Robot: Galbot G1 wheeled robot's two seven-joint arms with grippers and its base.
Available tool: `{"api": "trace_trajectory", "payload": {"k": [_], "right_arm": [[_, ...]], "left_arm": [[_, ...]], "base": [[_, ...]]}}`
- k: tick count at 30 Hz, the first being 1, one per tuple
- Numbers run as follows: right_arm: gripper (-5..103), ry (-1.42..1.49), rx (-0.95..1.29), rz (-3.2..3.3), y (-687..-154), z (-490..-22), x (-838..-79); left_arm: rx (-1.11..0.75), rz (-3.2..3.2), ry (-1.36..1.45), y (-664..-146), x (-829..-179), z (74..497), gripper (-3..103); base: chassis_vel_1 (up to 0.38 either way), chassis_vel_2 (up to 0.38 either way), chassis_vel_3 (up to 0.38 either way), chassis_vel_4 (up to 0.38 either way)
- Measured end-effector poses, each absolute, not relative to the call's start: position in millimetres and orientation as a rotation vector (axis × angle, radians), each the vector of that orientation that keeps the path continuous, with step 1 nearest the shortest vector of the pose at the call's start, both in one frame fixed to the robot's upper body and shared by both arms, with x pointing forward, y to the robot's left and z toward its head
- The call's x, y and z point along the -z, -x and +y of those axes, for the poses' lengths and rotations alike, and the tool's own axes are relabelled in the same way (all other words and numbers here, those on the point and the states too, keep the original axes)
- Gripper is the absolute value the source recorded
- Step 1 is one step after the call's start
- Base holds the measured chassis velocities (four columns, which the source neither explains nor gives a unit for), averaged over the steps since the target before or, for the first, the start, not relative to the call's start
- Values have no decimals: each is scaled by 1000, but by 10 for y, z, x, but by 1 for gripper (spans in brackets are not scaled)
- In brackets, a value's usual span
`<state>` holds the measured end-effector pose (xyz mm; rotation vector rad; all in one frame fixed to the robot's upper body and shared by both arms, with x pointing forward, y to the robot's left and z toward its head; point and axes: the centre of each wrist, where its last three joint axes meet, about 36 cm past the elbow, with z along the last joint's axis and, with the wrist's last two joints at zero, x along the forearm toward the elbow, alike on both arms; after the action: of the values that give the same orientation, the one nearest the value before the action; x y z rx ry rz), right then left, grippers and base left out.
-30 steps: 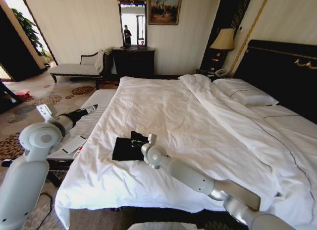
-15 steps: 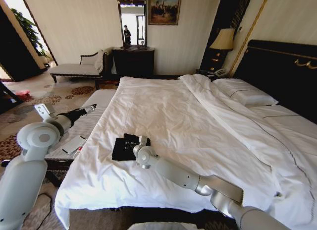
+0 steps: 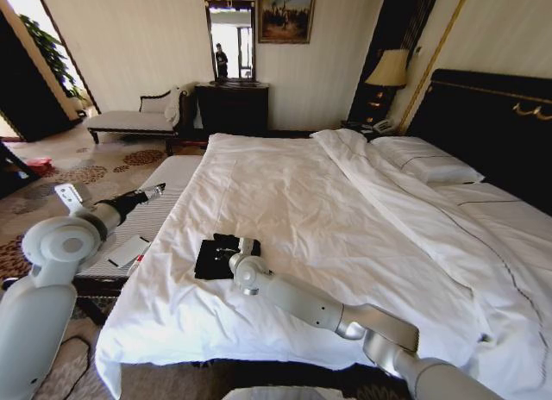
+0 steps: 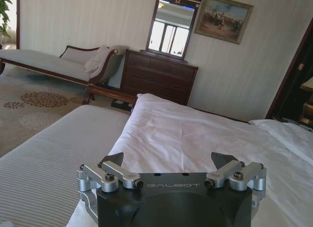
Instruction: Fold the clothes on the bed.
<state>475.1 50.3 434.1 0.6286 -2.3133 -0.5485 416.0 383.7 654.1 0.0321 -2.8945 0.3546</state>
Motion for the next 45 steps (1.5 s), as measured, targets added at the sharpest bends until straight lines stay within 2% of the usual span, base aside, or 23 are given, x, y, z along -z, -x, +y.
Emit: {"api": "trace_trajectory", "payload": {"k": [25, 26, 28, 30, 34, 36, 39, 40, 44, 45], "right_arm": [[3, -647, 513, -2329, -4787, 797, -4288], [-1, -652, 515, -2330, -4782, 821, -4301], [9, -659, 516, -2331, -4774, 846, -4316], [9, -662, 515, -2332, -4769, 854, -4319], [30, -684, 528, -2348, -4753, 857, -4369], [30, -690, 533, -2351, -4754, 852, -4383], [47, -727, 591, -2375, -4808, 824, -4484], [47, -727, 591, -2375, -4808, 824, -4484], [68, -735, 644, -2394, -4899, 803, -4537], [68, -735, 644, -2394, -4899, 803, -4537]], "left_arm": [[-363, -2891, -35, -4177, -6528, 3874, 100], [-362, -2891, -35, -4176, -6525, 3873, 100], [-362, -2891, -36, -4174, -6527, 3874, 100], [-362, -2892, -37, -4174, -6528, 3876, 100], [-367, -2894, -45, -4178, -6534, 3897, 100], [-368, -2894, -46, -4180, -6533, 3902, 100], [-373, -2891, -53, -4190, -6524, 3920, 100], [-373, -2891, -53, -4190, -6524, 3920, 100], [-375, -2893, -58, -4201, -6532, 3933, 100], [-375, -2893, -58, -4201, -6532, 3933, 100]], "base": [[0, 0, 0, 0], [0, 0, 0, 0], [0, 0, 0, 0], [0, 0, 0, 0], [0, 0, 0, 0], [0, 0, 0, 0], [0, 0, 0, 0], [0, 0, 0, 0], [0, 0, 0, 0], [0, 0, 0, 0]]}}
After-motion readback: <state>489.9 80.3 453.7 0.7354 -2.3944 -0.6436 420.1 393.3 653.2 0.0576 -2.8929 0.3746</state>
